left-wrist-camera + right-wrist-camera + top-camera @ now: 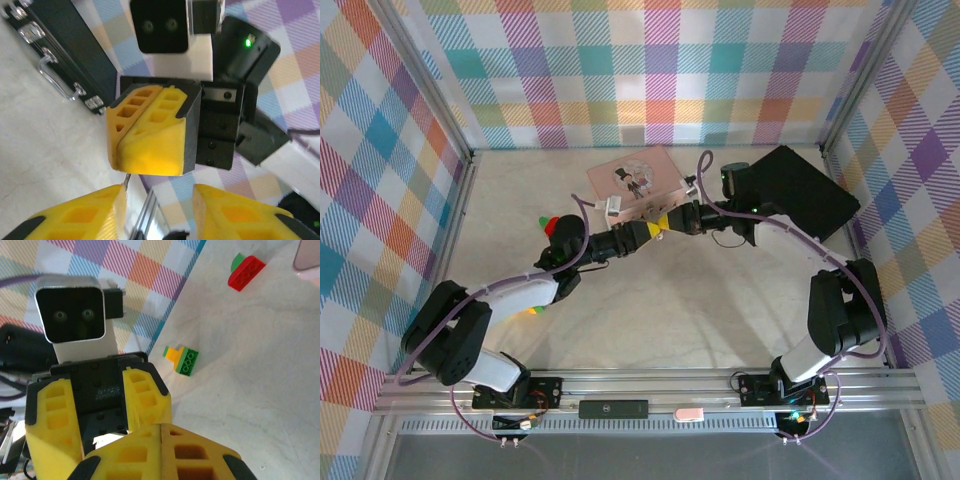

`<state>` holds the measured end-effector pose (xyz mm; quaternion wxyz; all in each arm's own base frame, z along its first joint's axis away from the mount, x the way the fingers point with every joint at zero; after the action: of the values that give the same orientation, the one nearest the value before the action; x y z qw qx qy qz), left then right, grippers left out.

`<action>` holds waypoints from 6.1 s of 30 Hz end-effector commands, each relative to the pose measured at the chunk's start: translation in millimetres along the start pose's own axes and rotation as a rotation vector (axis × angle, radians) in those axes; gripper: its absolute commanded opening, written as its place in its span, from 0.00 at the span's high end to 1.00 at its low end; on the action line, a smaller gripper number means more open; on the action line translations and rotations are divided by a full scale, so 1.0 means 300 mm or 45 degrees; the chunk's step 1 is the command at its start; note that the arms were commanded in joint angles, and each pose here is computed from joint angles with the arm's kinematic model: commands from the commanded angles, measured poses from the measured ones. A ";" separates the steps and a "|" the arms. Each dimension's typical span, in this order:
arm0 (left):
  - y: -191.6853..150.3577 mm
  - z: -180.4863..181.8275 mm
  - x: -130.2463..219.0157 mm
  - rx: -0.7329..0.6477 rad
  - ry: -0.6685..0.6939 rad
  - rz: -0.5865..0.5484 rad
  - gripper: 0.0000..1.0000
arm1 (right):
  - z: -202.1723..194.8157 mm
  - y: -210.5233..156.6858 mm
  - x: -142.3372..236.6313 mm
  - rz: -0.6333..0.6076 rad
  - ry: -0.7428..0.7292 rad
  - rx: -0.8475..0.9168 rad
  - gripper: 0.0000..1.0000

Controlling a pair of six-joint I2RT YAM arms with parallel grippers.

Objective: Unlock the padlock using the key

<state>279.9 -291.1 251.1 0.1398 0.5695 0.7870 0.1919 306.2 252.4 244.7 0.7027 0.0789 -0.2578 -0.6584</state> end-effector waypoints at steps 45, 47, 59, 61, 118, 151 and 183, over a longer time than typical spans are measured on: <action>-0.080 -0.052 -0.028 -0.183 0.011 0.319 1.00 | 0.106 -0.026 0.025 0.103 0.080 0.086 1.00; -0.077 -0.050 -0.026 -0.186 0.020 0.307 1.00 | 0.105 -0.021 0.026 0.094 0.066 0.087 1.00; 0.001 0.011 0.005 -0.096 0.109 -0.087 1.00 | 0.154 0.030 0.115 -0.307 -0.151 0.104 0.27; 0.017 0.022 0.016 -0.074 0.104 -0.185 1.00 | 0.147 0.000 0.125 -0.360 -0.149 0.104 0.29; 0.065 -0.056 0.147 -0.070 0.310 -0.379 0.42 | 0.122 -0.060 0.048 -0.387 -0.234 0.427 1.00; 0.140 -0.120 0.083 0.066 0.534 -0.449 0.45 | 0.142 -0.042 0.020 -0.148 -0.621 0.772 1.00; 0.111 -0.041 -0.071 0.216 0.527 -0.398 1.00 | 0.138 -0.056 -0.031 -0.152 -0.715 0.859 1.00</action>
<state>307.8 -294.0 259.4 -0.0717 0.3960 0.8888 0.2194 277.0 263.1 261.8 0.4973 0.1156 -0.6387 -0.5757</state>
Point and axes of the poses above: each hand's point on the last joint's axis, 136 mm out from that joint toward the fingers, its own x axis back along the fingers, its own z axis along the line the jaws close on, y = z × x, the point moved 3 cm from there along x, back along the fingers, and after that the axes turned 1 degree about -x, right-handed, at the moved point
